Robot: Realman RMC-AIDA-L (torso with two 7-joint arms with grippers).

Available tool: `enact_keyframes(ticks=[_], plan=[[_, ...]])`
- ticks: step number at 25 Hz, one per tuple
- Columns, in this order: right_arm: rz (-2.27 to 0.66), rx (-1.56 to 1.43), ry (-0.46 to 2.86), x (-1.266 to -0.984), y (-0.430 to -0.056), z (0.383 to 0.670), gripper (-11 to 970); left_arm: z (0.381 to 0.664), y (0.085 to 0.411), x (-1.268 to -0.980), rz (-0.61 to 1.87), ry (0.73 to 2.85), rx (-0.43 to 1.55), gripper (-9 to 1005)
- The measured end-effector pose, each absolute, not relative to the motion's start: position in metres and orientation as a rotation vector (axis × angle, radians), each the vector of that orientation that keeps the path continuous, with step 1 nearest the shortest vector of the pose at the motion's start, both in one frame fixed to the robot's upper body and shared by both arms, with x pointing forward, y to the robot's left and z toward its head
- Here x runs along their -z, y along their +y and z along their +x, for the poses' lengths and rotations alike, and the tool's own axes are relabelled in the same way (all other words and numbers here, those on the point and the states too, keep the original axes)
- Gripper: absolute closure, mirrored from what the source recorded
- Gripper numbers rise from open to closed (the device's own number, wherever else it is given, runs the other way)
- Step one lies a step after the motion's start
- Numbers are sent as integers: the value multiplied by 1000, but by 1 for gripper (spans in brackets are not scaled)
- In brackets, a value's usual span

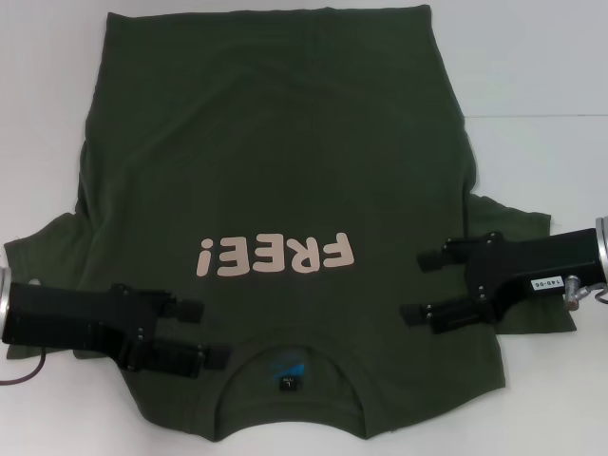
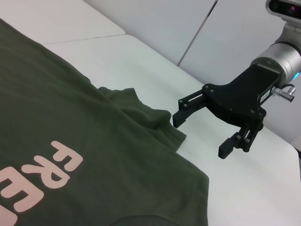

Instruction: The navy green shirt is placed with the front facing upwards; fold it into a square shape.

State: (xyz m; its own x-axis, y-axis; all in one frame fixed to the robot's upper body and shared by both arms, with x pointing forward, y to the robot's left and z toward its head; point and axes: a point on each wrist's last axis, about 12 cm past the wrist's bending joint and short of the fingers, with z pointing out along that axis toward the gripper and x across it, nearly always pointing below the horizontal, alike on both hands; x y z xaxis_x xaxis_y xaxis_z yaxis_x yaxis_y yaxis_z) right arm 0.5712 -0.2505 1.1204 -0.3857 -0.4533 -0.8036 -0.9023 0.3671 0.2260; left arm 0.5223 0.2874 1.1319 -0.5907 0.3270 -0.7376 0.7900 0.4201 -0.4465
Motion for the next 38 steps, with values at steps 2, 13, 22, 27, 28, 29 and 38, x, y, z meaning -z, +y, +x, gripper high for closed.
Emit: enact_keyframes(ticks=[2, 13, 22, 27, 28, 29, 38], plan=[[-1168, -896, 1986, -1121, -250, 571, 12, 522, 288, -1132, 942, 2123, 1090, 67], [-1162, -896, 1986, -1121, -251, 571, 13, 522, 289, -1132, 939, 2124, 1087, 67], [-1074, -921, 2006, -1126, -253, 576, 13, 521, 302, -1136, 833, 2102, 1086, 67], [-823, -972, 2083, -1139, -261, 590, 13, 529, 334, -1139, 424, 2187, 1048, 67], [-644, -983, 2152, -1145, -264, 600, 13, 530, 338, -1139, 355, 2203, 1051, 67], [-644, -983, 2152, -1145, -264, 600, 13, 532, 344, -1140, 242, 2220, 1058, 68], [-318, -1022, 2242, -1173, -260, 636, 14, 539, 370, -1129, -219, 2226, 1103, 68]])
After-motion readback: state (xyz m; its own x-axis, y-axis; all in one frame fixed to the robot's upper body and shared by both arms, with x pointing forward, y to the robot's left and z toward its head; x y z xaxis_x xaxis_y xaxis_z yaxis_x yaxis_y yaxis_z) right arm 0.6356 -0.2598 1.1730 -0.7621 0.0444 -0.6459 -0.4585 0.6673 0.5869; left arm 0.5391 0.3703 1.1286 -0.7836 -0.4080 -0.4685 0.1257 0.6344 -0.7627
